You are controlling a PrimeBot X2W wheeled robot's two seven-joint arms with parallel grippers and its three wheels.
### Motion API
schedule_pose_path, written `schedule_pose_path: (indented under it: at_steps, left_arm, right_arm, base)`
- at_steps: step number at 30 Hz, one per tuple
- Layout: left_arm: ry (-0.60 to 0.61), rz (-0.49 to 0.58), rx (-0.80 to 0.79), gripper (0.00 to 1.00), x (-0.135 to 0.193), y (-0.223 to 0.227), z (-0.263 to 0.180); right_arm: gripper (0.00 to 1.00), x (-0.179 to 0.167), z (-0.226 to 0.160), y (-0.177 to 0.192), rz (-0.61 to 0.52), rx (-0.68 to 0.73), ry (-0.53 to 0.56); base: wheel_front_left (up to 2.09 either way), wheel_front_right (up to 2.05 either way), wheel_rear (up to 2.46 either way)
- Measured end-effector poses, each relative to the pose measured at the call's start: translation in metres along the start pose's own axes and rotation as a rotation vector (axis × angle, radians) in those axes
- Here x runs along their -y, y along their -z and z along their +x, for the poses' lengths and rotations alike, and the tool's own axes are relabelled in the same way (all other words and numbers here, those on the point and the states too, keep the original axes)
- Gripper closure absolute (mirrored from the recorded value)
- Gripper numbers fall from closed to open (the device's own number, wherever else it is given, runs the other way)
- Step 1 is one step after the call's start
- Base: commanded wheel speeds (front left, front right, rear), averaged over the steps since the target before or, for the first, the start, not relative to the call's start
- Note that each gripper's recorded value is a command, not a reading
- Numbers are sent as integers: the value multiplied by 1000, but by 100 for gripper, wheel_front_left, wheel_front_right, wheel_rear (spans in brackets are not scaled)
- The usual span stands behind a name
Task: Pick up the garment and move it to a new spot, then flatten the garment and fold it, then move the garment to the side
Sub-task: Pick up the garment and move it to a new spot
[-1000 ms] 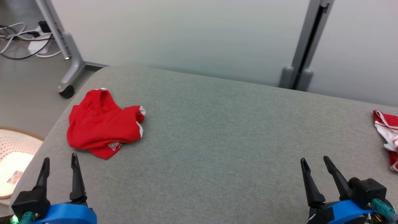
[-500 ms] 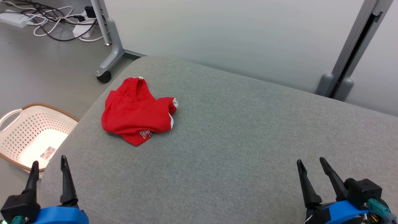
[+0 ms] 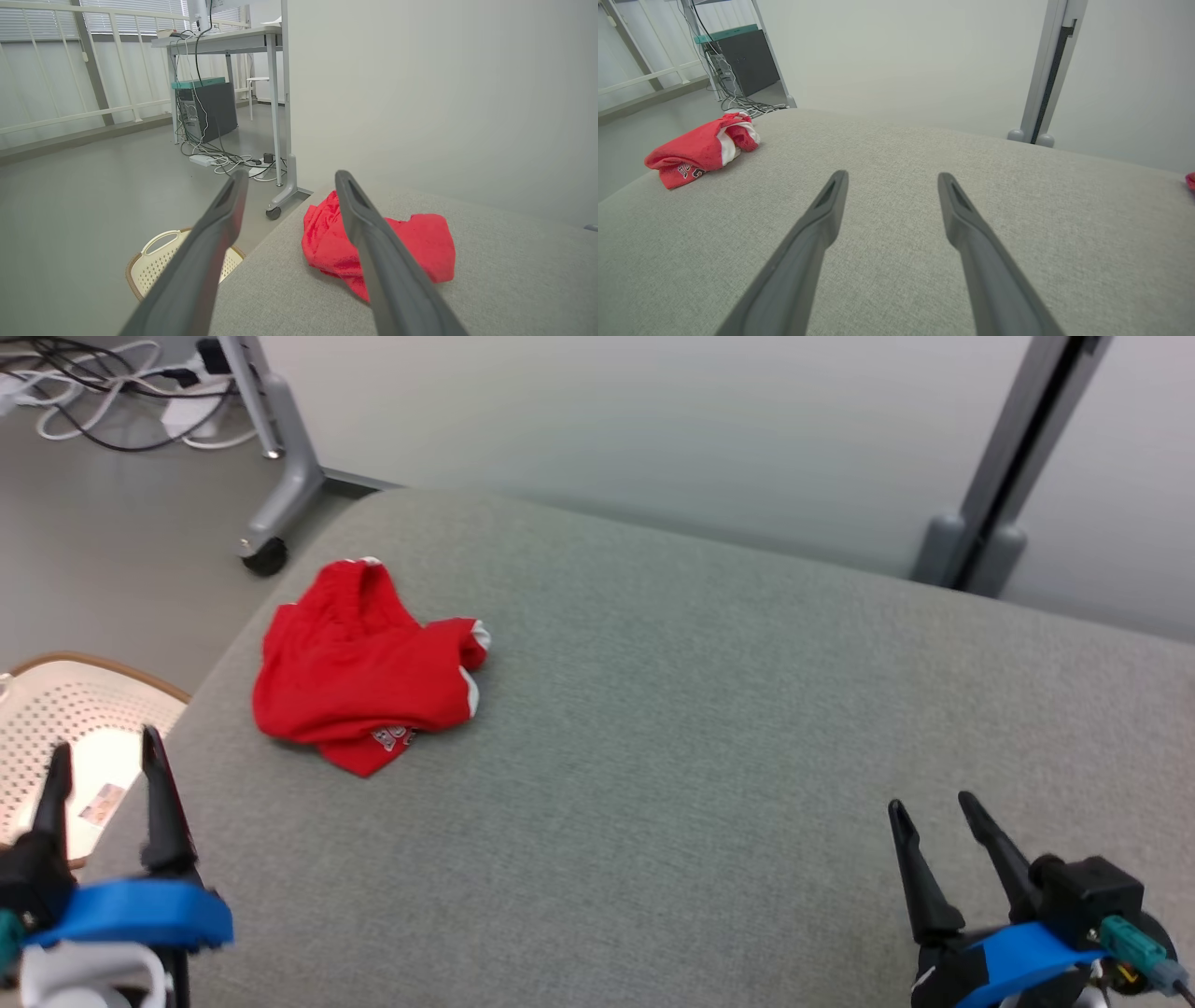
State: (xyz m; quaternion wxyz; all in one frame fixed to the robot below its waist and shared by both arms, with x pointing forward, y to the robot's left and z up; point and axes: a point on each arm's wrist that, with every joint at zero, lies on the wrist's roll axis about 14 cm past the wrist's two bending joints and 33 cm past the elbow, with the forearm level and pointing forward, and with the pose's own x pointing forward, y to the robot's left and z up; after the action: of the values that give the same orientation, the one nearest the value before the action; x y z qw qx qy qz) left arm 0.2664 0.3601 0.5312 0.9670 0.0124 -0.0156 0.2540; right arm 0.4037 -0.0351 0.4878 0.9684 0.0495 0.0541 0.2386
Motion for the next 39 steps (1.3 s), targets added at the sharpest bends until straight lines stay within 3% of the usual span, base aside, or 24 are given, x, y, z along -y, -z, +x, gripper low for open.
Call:
schedule_pose_path:
  at_steps: [7,12,16,21,28,33,39]
  left_arm:
    - [71,11,73,0,37,-25,80]
    - [125,20,63,0,70,-15,134]
    - [149,35,17,0,88,4,174]
    - [157,41,-178,0,92,62,201]
    - [153,20,-463,0,91,138,201]
    - [142,0,-707,0,87,188,170]
    - [141,-23,-831,0,88,202,157]
  right_arm:
    - [0,41,7,0,-19,-1,103]
    - [0,83,4,10,-36,-28,205]
    - [0,114,1,14,-62,-40,276]
    - [0,139,0,19,-84,-52,334]
    - [0,154,4,29,-98,-74,356]
    - [0,155,9,32,-98,-79,351]
    - [0,152,12,26,-99,-65,342]
  base:
    - [0,0,0]
    - [0,0,0]
    - [0,0,0]
    - [0,0,0]
    - [0,0,0]
    - [0,0,0]
    - [0,0,0]
